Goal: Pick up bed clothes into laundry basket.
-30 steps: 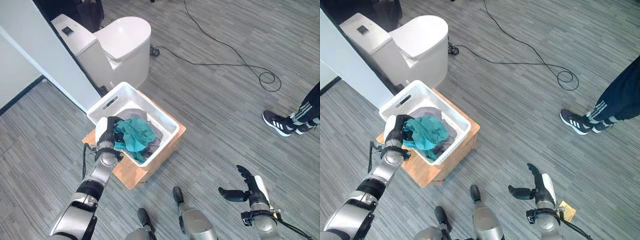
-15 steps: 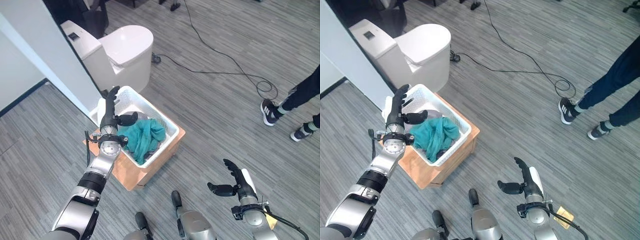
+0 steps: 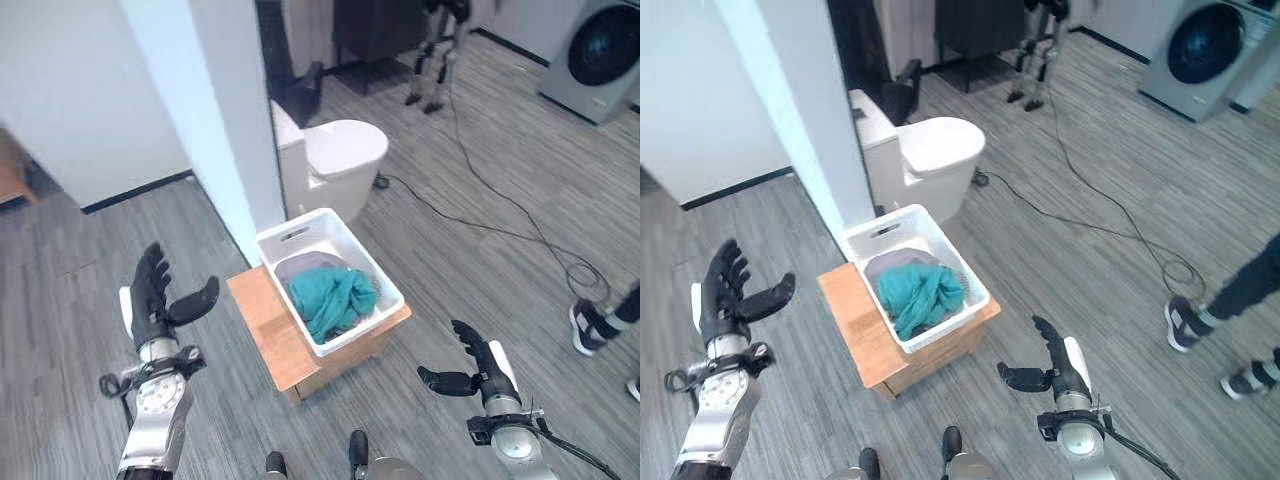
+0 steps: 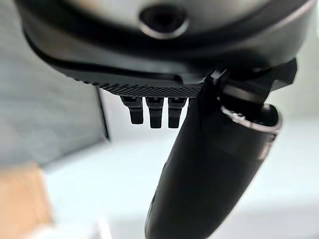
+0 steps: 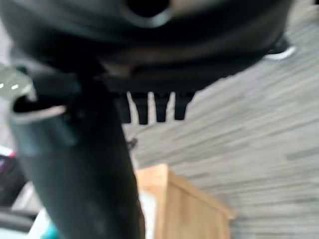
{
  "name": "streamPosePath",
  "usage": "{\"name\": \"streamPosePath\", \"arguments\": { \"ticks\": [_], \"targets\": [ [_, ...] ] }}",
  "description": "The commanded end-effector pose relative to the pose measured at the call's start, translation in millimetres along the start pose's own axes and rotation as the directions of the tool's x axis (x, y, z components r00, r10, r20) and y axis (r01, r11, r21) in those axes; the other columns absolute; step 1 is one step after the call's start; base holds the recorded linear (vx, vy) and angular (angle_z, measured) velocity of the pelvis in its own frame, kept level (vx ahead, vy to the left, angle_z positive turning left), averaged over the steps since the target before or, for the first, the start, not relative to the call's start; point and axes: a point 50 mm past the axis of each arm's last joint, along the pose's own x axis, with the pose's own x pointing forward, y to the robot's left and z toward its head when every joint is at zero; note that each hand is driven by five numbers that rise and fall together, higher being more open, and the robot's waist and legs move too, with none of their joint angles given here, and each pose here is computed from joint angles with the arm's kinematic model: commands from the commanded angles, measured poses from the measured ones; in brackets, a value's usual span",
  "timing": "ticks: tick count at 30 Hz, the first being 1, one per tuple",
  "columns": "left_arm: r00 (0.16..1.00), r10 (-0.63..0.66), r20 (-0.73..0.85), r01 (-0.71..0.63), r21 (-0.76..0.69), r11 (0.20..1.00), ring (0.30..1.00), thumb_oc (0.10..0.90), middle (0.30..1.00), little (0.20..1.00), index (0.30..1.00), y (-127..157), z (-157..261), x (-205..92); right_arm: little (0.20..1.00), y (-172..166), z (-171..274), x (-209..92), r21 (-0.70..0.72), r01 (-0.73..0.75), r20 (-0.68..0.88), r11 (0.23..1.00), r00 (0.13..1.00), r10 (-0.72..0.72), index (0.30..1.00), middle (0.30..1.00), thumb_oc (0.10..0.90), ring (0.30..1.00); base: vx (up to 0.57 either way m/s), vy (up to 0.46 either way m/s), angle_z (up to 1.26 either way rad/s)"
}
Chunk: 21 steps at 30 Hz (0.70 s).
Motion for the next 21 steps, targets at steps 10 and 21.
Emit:
{"name": "streamPosePath", "arguments": {
  "ticks": [10,21],
  "targets": [
    [0.988,-0.157,-0.008,0.155,-0.105,0.982,0.9,0.8,0.9,0.9,0.9,-5.8,-9.4,-18.3,0.9,-41.9,62.1,4.7,0.057,0.197,0.308,0.979,0.929,-0.205,0.9,0.9,0.8,0.9,-0.14,-0.024,0.14],
    [0.966,-0.256,-0.047,0.251,-0.087,0.964,0.9,0.8,0.9,0.9,0.9,-24.0,-17.6,-24.4,0.9,-48.0,73.6,6.5,0.054,0.243,0.351,0.968,0.903,-0.247,0.9,0.9,0.8,0.9,-0.12,0.098,-0.01]
  ]
}}
